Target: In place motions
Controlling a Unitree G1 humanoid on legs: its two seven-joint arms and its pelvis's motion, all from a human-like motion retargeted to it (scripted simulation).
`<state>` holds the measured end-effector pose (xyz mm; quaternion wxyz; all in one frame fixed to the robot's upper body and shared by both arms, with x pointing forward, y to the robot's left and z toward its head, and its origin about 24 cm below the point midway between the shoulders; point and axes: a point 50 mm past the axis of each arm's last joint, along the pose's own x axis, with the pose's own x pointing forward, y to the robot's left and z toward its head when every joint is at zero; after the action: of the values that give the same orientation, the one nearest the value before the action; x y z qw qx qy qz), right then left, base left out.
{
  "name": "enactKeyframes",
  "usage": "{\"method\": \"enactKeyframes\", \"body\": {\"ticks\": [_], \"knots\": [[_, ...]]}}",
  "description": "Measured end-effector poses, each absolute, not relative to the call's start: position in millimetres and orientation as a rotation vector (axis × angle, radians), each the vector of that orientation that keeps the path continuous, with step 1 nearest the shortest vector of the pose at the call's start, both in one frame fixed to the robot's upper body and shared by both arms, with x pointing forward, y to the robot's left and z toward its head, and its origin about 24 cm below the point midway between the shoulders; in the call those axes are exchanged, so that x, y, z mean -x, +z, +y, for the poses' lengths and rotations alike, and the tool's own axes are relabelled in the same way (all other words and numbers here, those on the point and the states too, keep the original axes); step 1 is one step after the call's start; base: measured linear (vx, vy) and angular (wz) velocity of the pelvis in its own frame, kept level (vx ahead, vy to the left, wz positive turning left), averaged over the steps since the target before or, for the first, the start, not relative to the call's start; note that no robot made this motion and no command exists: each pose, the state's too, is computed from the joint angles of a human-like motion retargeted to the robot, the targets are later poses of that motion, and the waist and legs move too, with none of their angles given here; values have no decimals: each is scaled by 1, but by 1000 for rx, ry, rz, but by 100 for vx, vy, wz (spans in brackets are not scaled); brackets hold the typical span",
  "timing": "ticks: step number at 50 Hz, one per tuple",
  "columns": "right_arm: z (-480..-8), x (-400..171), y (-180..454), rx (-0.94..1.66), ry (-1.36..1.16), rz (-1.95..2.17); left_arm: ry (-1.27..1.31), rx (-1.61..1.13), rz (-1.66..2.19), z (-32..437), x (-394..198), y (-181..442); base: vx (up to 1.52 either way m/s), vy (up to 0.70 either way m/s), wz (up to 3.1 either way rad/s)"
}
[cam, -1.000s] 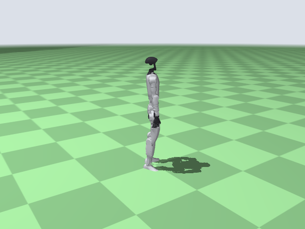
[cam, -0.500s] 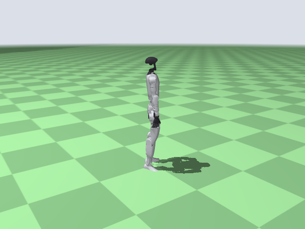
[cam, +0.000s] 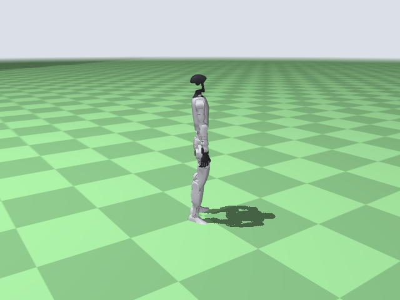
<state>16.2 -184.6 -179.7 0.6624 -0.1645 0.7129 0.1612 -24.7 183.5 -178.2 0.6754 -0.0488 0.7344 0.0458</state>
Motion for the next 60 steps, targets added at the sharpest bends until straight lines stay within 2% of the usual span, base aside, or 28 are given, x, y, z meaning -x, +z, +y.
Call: {"method": "enactKeyframes", "body": {"ticks": [43, 54, 58, 60], "knots": [[-187, -18, -179, 391, 374, 1607, 105, 108, 1651, 186, 24, -178, 0, 0, 0], [-186, -24, -180, 425, 399, 1544, 133, 83, 1690, 198, 39, -175, 0, -1, -10], [-192, -14, -180, 497, 414, 1544, 163, 66, 1749, 203, 47, -172, 1, -1, -5], [-202, 2, -178, 539, 392, 1585, 159, 34, 1752, 203, 32, -173, 0, 0, 0]]}}
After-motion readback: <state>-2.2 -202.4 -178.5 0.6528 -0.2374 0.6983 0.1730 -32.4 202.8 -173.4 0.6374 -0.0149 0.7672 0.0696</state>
